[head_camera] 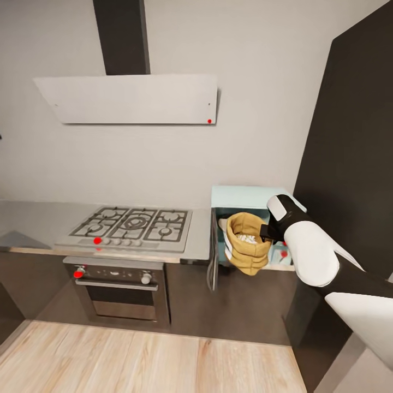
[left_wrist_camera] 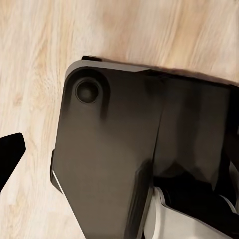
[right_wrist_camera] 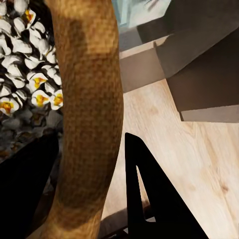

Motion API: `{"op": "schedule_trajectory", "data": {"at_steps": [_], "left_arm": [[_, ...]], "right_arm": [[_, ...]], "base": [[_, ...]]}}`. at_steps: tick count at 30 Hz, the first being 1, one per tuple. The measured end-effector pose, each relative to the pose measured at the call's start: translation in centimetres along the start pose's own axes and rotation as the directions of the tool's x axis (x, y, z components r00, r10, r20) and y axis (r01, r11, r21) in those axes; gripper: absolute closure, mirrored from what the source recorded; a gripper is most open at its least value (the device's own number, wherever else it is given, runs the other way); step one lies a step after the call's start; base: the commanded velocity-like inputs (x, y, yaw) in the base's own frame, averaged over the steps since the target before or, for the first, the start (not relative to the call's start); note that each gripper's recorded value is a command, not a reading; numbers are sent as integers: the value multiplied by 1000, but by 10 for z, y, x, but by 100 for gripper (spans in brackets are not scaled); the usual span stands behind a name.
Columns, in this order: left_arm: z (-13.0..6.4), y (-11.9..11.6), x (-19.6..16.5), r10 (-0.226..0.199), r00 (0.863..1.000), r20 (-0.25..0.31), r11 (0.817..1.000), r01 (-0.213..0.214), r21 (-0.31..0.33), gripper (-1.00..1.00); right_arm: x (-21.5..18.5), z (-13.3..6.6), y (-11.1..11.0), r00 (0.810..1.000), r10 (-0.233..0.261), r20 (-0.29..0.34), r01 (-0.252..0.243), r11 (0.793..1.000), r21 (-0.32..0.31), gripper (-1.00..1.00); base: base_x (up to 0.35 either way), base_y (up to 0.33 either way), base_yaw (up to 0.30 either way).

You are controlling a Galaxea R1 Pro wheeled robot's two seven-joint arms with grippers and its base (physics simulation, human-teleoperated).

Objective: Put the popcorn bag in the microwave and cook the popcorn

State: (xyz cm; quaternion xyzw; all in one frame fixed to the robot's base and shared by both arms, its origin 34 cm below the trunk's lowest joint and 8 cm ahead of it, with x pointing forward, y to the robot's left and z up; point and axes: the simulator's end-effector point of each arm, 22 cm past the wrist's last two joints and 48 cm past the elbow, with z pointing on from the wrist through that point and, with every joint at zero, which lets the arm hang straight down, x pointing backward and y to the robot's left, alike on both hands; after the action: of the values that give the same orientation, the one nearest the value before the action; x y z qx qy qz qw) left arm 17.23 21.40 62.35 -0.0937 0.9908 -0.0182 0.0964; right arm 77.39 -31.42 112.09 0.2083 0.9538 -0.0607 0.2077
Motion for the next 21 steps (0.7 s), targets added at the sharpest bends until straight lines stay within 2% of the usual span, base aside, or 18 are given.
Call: {"op": "schedule_trajectory", "data": {"at_steps": [9, 16, 21], "left_arm": [[0, 0, 0, 2, 1000, 1, 1000, -2, 1, -100], [0, -1, 0, 2, 1000, 1, 1000, -2, 1, -100], [0, -1, 0, 5, 1000, -1, 1000, -5, 2, -100]], "right_arm": [[0, 0, 0, 1000, 0, 0, 0, 1000, 1, 100], [0, -1, -1, 1000, 0, 1, 0, 1000, 1, 100], [-1, 0, -2, 1000, 2, 1, -2, 1000, 3, 100]], "base": [[21, 0, 0], [261, 0, 0], [44, 0, 0]]}}
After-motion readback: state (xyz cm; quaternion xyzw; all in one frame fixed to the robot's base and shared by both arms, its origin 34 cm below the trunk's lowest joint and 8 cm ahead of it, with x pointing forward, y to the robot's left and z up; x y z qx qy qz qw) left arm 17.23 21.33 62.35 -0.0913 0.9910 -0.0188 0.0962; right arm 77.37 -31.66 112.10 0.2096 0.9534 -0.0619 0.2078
